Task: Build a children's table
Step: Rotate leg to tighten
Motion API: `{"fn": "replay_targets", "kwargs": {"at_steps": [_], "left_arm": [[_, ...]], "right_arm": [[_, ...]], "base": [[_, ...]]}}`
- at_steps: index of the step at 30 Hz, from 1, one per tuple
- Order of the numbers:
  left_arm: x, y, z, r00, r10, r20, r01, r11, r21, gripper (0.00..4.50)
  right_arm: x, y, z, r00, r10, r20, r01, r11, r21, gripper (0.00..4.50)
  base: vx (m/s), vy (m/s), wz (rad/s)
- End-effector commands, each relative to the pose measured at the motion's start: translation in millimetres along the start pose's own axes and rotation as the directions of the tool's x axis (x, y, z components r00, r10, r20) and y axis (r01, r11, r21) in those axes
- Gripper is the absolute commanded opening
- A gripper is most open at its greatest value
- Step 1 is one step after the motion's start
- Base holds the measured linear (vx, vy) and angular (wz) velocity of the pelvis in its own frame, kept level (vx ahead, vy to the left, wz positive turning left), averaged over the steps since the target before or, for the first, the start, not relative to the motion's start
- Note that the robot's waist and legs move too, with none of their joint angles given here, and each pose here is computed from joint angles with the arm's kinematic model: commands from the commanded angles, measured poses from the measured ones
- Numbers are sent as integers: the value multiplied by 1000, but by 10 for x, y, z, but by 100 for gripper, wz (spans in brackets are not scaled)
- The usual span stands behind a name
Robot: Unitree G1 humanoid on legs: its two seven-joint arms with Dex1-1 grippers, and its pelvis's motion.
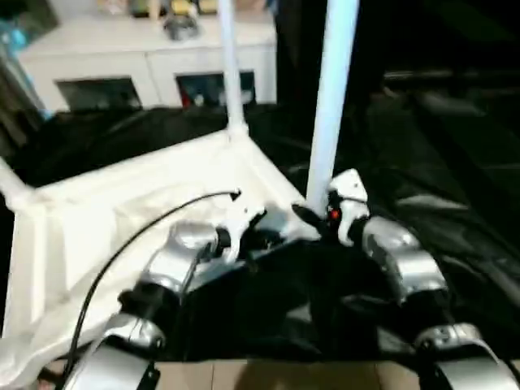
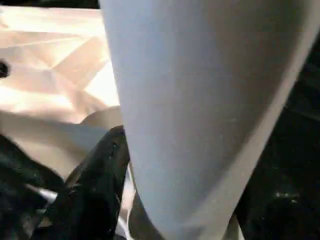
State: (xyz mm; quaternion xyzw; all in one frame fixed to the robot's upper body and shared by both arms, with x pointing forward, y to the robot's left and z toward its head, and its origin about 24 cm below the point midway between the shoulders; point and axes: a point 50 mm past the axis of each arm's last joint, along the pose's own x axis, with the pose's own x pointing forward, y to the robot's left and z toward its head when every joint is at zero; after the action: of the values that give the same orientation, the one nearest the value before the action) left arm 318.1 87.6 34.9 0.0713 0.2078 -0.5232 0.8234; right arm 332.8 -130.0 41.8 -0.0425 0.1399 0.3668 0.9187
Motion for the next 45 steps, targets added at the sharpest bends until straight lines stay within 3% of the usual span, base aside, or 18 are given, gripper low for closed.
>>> {"fn": "replay_targets", "kwargs": {"at_steps": [1, 3, 5, 6, 7, 9, 10, 13, 21, 27, 30, 33, 34, 37, 39, 41, 42, 45], "left_arm": [[58, -121, 273, 988, -128, 87, 120, 989, 87, 0], [25, -124, 258, 985, -157, 77, 150, 985, 89, 0], [-50, -131, 221, 973, -225, 48, 219, 970, 106, 0], [-50, -131, 221, 973, -225, 48, 219, 970, 106, 0], [-111, -123, 194, 964, -265, 18, 261, 958, 117, 0], [-114, -122, 193, 964, -267, 17, 263, 958, 117, 0], [-180, -107, 178, 953, -303, -5, 301, 945, 125, 0], [-249, -83, 177, 942, -334, -19, 334, 934, 128, 0], [-326, -34, 172, 937, -348, -40, 350, 927, 133, 0], [-290, -22, 164, 953, -303, -22, 304, 945, 122, 0], [-264, -16, 162, 963, -269, -2, 268, 957, 107, 0], [-217, -3, 168, 979, -204, 29, 201, 977, 78, 0], [-183, 2, 183, 985, -167, 47, 164, 984, 64, 0], [-123, 3, 202, 991, -117, 62, 114, 992, 46, 0], [-16, -7, 219, 997, -42, 68, 41, 999, 16, 0], [14, -13, 226, 997, -26, 70, 26, 1000, 6, 0], [98, -9, 257, 996, 43, 80, -41, 999, -19, 0], [184, 7, 310, 987, 132, 95, -129, 991, -37, 0]], "right_arm": [[37, 441, -273, 920, 373, -118, -372, 928, 31, 317], [-45, 423, -265, 893, 431, -127, -433, 901, 14, 317], [-212, 373, -258, 832, 529, -166, -538, 843, -15, 317], [-212, 373, -258, 832, 529, -166, -538, 843, -15, 317], [-337, 328, -262, 781, 586, -215, -603, 797, -20, 317], [-342, 325, -262, 779, 588, -217, -606, 795, -20, 317], [-460, 276, -265, 726, 631, -274, -660, 751, -19, 317], [-553, 225, -244, 682, 656, -325, -698, 715, -21, 317], [-548, 229, -194, 649, 677, -347, -728, 685, -25, 255], [-553, 310, -261, 632, 692, -349, -739, 674, -1, 220], [-554, 338, -312, 645, 686, -336, -724, 689, 16, 210], [-508, 353, -389, 716, 632, -297, -655, 755, 30, 209], [-461, 356, -424, 762, 588, -272, -603, 797, 34, 209], [-387, 371, -469, 816, 524, -246, -531, 847, 43, 206], [-250, 397, -533, 886, 410, -218, -404, 912, 74, 205], [-207, 404, -542, 903, 375, -209, -367, 927, 80, 204], [-75, 420, -559, 944, 273, -185, -254, 960, 117, 203], [99, 475, -550, 971, 162, -176, -136, 979, 151, 202]], "base": [[0, 0, 0], [26, -7, 3], [53, -11, 4], [0, 0, 0], [0, 0, 0], [0, 0, 0], [0, 0, 0], [0, 0, 0], [0, 0, 0], [0, 0, 0], [0, 0, 0], [0, 0, 0], [0, 0, 0], [0, 0, 0], [0, 0, 0], [0, 0, 0], [0, 0, 0], [0, 0, 0]]}}
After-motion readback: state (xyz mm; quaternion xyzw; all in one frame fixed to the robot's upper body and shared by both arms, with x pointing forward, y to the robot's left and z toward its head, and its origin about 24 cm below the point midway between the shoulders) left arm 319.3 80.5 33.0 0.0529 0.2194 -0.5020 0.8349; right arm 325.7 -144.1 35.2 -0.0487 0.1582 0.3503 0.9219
